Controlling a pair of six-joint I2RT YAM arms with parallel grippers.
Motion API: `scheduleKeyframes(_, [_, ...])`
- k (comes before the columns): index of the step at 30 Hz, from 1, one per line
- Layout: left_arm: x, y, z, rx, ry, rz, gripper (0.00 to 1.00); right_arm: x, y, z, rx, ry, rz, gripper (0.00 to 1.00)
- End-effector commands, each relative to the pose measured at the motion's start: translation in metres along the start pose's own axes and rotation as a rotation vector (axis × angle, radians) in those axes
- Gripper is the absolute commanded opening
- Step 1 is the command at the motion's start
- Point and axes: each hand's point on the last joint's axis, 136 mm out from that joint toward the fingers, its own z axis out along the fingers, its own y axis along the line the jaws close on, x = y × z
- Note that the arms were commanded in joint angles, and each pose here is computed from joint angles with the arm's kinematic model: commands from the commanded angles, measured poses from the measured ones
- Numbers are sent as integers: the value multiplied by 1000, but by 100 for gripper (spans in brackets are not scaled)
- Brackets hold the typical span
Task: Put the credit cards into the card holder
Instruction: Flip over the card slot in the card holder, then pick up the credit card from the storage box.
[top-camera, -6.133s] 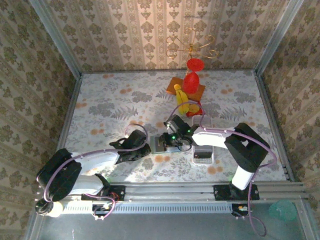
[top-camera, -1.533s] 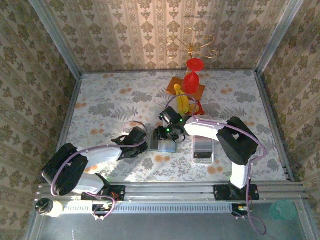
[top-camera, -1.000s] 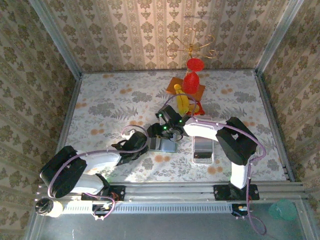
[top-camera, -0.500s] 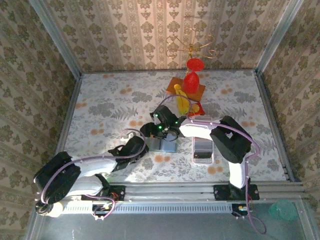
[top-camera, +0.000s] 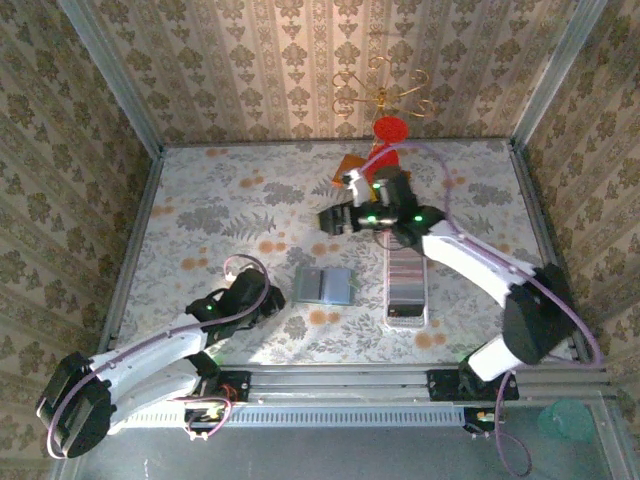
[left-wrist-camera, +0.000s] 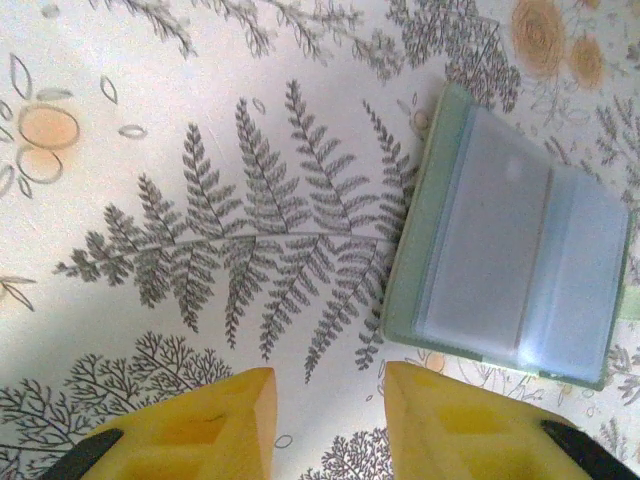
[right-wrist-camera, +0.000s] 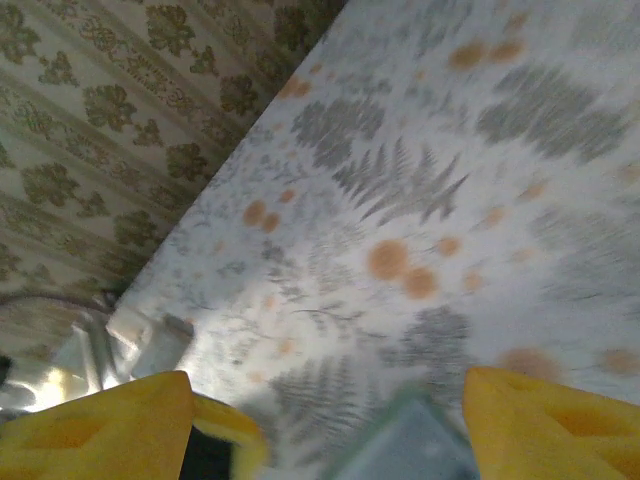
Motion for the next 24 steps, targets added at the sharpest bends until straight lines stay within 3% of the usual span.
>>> scheduleKeyframes(1, [-11, -8, -6, -7, -3, 57, 36, 50, 9, -39, -36, 149, -462, 73])
scheduleKeyframes(5, [-24, -31, -3, 31, -23, 83, 41, 121, 4, -87, -82, 356, -899, 77])
scheduleKeyframes(7, [-30, -41, -2, 28, -24, 111, 43, 152, -7, -105, -65, 440, -1031, 78])
scheduleKeyframes(12, [-39, -67, 4, 58, -12, 173, 43, 190, -30, -126, 34, 493, -1135, 82])
scheduleKeyframes(17, [-42, -74, 11, 81, -22, 171, 42, 236, -61, -140, 38, 695, -1216, 76])
scheduleKeyframes(24, [-35, -73, 17, 121, -11, 143, 41, 233, -83, -126, 109, 700, -1272, 74])
